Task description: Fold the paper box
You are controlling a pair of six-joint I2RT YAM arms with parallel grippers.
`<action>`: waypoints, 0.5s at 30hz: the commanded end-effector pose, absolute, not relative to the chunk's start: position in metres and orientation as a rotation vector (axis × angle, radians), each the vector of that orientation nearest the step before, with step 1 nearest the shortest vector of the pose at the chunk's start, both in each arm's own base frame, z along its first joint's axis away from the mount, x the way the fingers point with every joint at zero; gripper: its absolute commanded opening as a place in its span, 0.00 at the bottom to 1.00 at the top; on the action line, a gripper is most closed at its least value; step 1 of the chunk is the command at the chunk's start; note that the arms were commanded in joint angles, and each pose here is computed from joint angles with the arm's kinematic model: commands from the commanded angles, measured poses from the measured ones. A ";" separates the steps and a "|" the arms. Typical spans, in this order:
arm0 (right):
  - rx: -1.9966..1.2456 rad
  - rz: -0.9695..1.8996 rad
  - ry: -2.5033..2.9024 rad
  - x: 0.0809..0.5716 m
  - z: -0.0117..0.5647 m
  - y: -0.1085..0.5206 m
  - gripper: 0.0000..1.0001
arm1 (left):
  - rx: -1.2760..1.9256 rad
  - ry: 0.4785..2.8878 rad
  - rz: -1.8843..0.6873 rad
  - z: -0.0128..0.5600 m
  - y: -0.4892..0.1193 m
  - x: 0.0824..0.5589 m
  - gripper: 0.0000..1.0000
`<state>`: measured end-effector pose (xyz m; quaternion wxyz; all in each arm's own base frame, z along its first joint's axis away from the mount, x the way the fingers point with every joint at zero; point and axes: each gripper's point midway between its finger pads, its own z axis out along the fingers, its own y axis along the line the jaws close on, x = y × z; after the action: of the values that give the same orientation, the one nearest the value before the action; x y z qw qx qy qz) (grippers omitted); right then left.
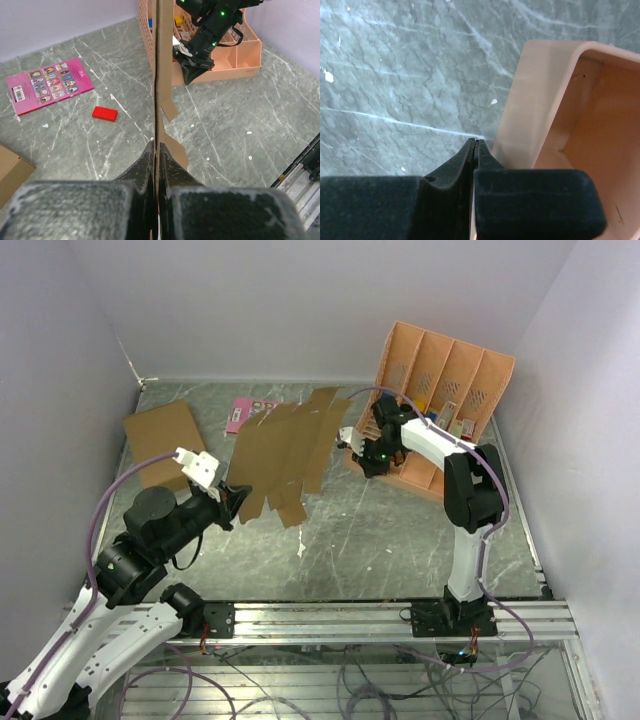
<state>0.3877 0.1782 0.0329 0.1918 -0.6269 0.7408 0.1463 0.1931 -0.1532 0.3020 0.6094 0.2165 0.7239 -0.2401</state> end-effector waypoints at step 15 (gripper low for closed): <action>-1.240 0.760 1.949 0.331 0.145 0.114 0.37 | 0.451 1.597 -0.778 0.316 -0.175 0.180 0.07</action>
<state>0.3513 0.1192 0.1152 0.2970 -0.5030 0.7724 0.2492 0.1827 -0.1550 0.3127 0.6139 0.1972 0.7125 -0.2769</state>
